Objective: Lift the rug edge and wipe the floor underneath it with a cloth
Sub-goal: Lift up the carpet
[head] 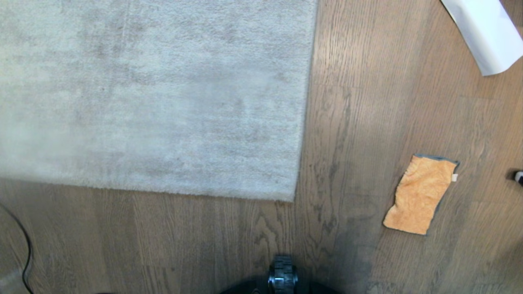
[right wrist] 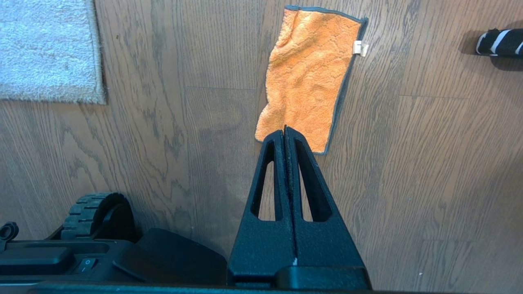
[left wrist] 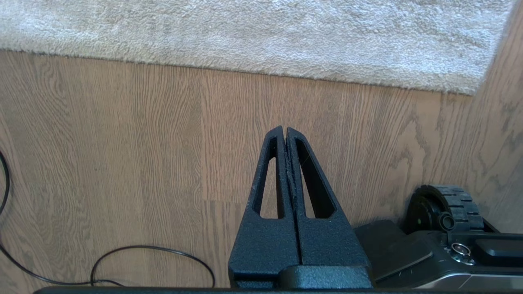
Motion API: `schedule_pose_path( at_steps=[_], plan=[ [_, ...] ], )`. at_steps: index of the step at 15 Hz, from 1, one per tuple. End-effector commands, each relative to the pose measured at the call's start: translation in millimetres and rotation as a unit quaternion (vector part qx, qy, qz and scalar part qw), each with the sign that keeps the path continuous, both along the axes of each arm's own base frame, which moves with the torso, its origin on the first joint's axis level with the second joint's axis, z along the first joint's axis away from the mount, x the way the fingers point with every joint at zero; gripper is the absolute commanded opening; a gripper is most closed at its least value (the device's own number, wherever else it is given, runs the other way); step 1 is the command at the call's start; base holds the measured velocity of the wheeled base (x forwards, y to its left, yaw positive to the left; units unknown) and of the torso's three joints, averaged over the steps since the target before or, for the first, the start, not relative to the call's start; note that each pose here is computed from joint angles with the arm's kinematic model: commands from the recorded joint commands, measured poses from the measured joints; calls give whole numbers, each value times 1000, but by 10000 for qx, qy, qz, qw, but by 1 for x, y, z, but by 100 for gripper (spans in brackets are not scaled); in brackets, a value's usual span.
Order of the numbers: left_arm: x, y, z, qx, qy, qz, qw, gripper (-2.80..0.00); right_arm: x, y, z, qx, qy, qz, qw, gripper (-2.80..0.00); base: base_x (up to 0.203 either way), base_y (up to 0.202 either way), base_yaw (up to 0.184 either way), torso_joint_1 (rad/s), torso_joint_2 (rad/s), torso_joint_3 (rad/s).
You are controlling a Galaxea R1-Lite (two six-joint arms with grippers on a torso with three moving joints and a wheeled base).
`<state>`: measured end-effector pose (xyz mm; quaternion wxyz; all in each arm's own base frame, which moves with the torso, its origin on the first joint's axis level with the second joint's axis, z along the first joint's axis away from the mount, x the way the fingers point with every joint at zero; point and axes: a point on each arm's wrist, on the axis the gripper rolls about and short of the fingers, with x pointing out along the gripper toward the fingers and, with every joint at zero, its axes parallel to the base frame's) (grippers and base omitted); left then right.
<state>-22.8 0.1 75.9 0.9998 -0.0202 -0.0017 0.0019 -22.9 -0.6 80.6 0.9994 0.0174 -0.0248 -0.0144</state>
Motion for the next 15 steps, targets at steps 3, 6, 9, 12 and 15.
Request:
schedule_pose_path(
  at_steps=[3,6,9,12,15],
  plan=[
    [0,0,0,-5,-6,3,10000,-280,0,0,0,4,-1,-3,10000,-280,0,0,0,0,0,0],
    [0,0,0,-5,-6,3,10000,-280,0,0,0,-1,0,2,10000,-280,4,0,12,1,1,1],
    [0,0,0,-5,-6,3,10000,-280,0,0,0,2,0,-4,10000,-280,2,-149,5,2,3,2],
    [0,0,0,-5,-6,3,10000,-280,0,0,0,3,-7,1,10000,-280,0,-196,0,-1,3,0],
    [0,0,0,-5,-6,3,10000,-280,0,0,0,-1,0,-5,10000,-280,0,-195,1,3,2,5]
  ],
)
